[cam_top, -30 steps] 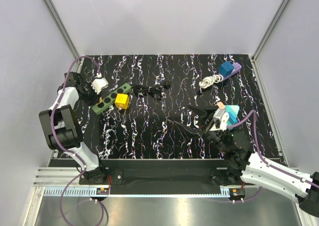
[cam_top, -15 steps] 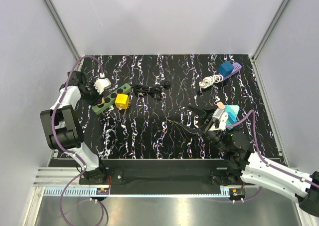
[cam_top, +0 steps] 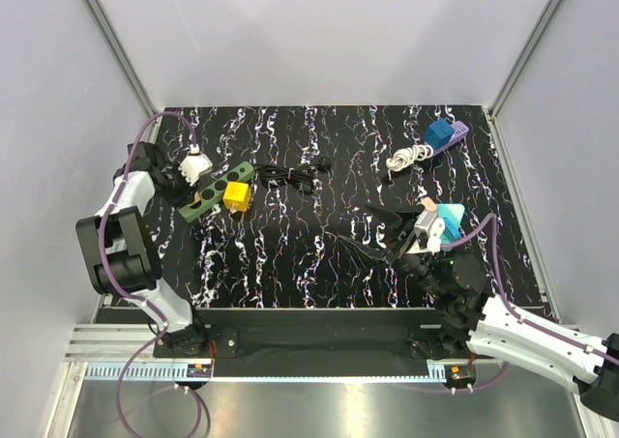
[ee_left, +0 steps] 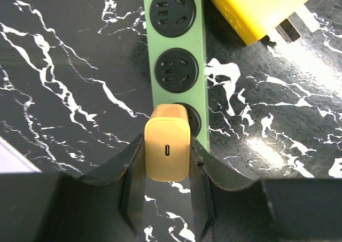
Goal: Insert the plug
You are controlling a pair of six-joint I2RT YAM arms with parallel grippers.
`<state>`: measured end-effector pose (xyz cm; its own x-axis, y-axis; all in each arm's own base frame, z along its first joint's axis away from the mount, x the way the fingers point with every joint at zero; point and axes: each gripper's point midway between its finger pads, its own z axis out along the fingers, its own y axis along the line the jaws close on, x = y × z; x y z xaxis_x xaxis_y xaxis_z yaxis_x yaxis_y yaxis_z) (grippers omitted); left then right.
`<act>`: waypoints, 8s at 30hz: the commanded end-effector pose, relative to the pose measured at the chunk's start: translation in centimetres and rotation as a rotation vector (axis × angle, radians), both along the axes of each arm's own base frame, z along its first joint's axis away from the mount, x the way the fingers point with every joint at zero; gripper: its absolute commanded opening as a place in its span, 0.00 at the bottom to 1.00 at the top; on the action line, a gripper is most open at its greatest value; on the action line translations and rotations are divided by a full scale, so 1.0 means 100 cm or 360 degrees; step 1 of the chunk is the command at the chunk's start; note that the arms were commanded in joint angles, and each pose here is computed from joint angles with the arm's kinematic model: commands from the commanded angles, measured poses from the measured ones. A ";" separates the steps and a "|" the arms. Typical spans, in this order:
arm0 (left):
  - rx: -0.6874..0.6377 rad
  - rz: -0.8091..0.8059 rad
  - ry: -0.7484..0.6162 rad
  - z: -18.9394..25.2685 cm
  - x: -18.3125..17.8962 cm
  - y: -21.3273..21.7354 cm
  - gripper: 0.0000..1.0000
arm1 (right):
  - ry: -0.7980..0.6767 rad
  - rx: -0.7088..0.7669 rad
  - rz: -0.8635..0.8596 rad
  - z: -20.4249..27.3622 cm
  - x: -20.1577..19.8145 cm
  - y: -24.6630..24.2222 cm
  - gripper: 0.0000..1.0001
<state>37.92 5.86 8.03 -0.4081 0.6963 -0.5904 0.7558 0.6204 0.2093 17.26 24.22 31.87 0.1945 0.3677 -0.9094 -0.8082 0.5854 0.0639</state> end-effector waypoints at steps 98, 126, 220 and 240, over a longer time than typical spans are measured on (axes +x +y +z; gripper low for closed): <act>-0.0101 0.0332 0.0049 0.021 0.003 0.004 0.99 | 0.0165 -0.0068 -0.0146 -0.015 0.016 -0.007 1.00; -0.0791 0.1564 -0.0478 0.248 0.063 0.000 0.83 | 0.0297 -0.0110 -0.0283 -0.020 0.032 -0.012 1.00; 0.0136 0.1838 0.0362 0.000 0.006 0.009 0.00 | 0.0256 -0.0107 -0.0255 -0.022 0.030 -0.010 1.00; 0.0096 0.1685 0.0119 0.081 0.011 0.009 0.47 | 0.0261 -0.0112 -0.0247 -0.024 0.030 -0.008 1.00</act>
<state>37.87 6.90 11.68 -0.9026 -0.0659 -0.4254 -0.1810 0.9547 0.2361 20.45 23.55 26.75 0.0427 0.2120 -0.9763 -0.6804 0.7218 0.1269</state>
